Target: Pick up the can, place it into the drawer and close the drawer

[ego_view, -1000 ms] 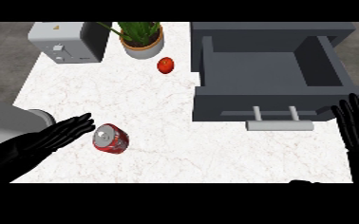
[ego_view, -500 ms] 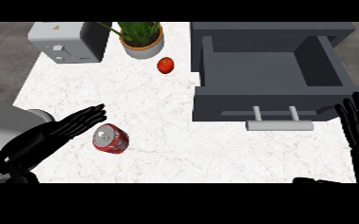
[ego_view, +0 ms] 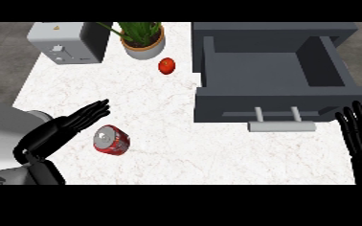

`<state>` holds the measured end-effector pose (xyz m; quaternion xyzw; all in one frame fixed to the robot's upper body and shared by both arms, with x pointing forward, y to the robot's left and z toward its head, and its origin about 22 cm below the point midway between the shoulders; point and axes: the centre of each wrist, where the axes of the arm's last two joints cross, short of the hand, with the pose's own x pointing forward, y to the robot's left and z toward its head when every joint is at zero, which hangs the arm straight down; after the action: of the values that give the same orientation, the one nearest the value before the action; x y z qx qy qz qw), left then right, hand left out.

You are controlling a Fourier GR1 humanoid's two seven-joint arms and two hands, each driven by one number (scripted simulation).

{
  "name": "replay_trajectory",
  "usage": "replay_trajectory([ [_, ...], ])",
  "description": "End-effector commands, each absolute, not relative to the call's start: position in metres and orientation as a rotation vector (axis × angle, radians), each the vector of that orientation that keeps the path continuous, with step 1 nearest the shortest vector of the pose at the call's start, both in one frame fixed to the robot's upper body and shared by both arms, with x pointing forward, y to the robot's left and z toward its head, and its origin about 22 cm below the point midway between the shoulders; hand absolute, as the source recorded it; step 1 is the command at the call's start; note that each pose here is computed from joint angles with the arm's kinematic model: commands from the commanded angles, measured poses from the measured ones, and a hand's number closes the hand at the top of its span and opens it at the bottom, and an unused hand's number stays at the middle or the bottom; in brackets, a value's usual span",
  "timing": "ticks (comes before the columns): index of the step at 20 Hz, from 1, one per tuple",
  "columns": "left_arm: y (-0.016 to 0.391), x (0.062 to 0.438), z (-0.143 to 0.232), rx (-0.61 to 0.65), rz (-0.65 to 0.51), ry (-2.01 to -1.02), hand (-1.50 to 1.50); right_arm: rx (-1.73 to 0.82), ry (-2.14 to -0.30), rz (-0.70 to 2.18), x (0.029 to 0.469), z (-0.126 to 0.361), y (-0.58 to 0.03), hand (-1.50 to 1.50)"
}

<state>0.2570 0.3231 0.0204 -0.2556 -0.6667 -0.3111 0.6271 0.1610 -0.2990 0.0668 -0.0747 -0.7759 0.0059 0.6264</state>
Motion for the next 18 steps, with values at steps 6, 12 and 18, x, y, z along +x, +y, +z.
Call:
replay_trajectory([
  [6, 0.337, 0.271, -0.008, -0.577, -0.738, -1.528, -1.50, -0.172, -1.808, 0.029, 0.156, 0.081, -0.302, -1.50],
  [12, 0.330, 0.275, -0.049, -0.586, -0.714, -1.516, -1.50, -0.171, -1.810, 0.021, 0.166, 0.070, -0.294, -1.50],
  [18, 0.341, 0.289, -0.038, -0.557, -0.750, -1.507, -1.50, -0.173, -1.790, 0.042, 0.154, 0.063, -0.295, -1.50],
])
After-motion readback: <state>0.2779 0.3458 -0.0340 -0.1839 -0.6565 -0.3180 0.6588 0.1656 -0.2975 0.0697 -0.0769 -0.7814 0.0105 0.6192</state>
